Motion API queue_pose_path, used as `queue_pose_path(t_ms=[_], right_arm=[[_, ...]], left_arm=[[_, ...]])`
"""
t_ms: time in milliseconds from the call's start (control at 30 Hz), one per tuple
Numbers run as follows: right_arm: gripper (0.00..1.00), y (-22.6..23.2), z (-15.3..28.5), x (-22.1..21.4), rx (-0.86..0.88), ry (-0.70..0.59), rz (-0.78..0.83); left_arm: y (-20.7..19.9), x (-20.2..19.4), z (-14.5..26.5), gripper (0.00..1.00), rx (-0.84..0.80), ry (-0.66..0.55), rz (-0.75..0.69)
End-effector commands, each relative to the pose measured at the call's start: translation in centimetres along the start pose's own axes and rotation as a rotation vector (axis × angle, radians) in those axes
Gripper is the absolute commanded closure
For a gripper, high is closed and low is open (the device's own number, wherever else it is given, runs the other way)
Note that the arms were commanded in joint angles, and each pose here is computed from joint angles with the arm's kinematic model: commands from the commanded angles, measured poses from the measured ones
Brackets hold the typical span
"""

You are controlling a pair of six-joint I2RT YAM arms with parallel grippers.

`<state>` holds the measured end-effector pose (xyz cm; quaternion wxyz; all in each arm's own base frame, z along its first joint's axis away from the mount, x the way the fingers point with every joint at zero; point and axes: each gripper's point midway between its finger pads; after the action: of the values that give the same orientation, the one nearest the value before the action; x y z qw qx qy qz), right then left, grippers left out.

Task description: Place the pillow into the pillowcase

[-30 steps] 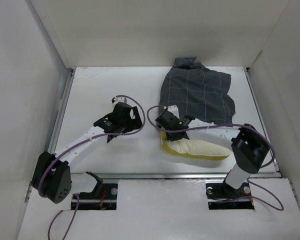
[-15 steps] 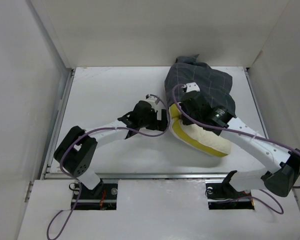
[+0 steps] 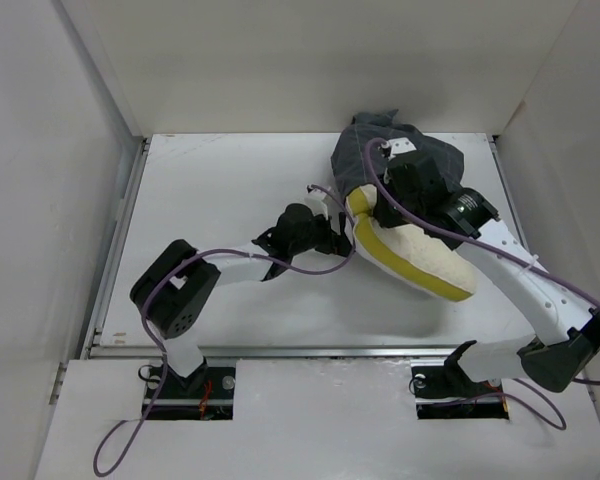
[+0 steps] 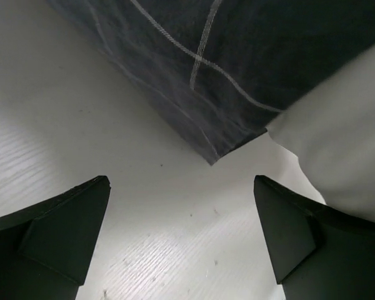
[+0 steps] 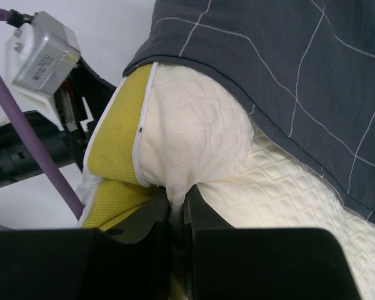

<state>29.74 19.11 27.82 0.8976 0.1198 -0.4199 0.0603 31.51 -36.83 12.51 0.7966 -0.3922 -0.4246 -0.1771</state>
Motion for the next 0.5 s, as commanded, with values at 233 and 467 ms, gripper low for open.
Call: queue_pose_path(t_ms=[233,467], right_arm=[[1.00,2.6,2.0,4.0,0.154,-0.101,-0.018],[1.00,0.7,-0.1,1.1,0.086,-0.066,-0.025]], left_arm=[[-0.4,4.9,-4.2,0.39,0.051,-0.179,0.095],[1.1,7.6,-5.9,1.00,0.028,-0.183,0.128]])
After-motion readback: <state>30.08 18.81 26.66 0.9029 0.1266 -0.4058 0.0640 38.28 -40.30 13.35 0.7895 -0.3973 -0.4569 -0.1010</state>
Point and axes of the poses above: each gripper's point midway between its finger pads, its own z axis back along the fingers, its own y axis along the line the jaws close on, x = y × z, and after that the axes turned 5 degrees about -z, right-handed
